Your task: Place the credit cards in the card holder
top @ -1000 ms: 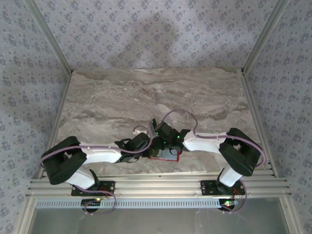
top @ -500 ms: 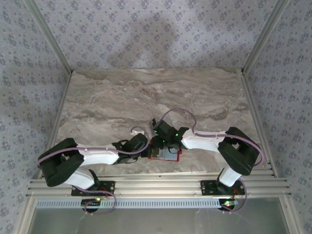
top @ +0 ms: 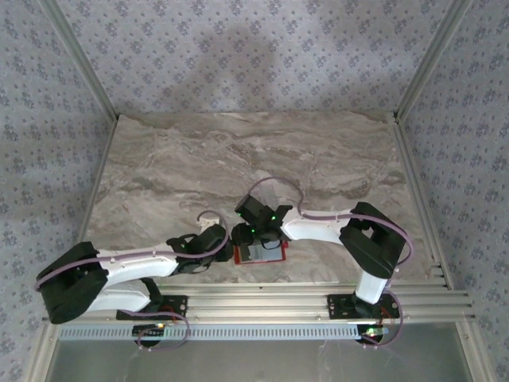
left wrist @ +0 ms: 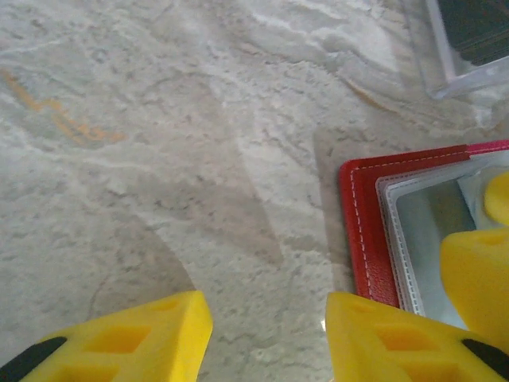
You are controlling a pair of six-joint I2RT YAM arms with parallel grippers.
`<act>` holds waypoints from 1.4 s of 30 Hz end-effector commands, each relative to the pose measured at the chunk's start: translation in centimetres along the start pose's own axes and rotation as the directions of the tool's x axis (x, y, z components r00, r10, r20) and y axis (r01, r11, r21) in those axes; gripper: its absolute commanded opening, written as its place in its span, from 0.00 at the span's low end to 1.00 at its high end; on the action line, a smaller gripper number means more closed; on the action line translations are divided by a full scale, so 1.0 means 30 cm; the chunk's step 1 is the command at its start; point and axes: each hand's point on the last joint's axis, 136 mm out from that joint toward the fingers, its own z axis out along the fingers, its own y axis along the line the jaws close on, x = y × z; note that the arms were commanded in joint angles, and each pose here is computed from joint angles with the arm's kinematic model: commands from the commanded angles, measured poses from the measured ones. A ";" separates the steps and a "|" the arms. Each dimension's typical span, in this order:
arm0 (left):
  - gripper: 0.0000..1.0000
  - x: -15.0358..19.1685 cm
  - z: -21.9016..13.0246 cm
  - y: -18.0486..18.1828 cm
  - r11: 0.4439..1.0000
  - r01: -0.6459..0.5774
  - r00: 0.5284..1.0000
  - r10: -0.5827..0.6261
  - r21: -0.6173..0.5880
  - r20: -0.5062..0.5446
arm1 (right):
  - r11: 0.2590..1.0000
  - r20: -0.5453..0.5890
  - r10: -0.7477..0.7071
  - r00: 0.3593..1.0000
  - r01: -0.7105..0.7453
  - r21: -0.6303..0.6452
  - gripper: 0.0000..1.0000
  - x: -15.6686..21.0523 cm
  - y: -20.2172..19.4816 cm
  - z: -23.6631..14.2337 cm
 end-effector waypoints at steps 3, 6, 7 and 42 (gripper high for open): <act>0.49 0.078 -0.031 -0.038 0.994 -0.071 0.992 0.079 0.085 -0.102 | 0.964 0.093 -0.093 0.991 0.113 -0.239 0.55 -0.086 0.288 -0.032; 0.51 0.067 -0.049 -0.031 0.994 -0.068 0.993 0.076 0.086 -0.090 | 0.958 0.097 -0.118 0.988 0.139 -0.250 0.55 -0.095 0.321 -0.047; 0.52 0.064 -0.054 -0.027 0.994 -0.066 0.993 0.073 0.086 -0.088 | 0.955 0.101 -0.124 0.987 0.146 -0.259 0.56 -0.101 0.332 -0.056; 0.66 -0.007 -0.117 -0.158 0.972 -0.104 0.990 0.122 0.209 -0.076 | 0.999 0.136 -0.022 0.990 0.019 0.026 0.33 0.028 -0.172 -0.168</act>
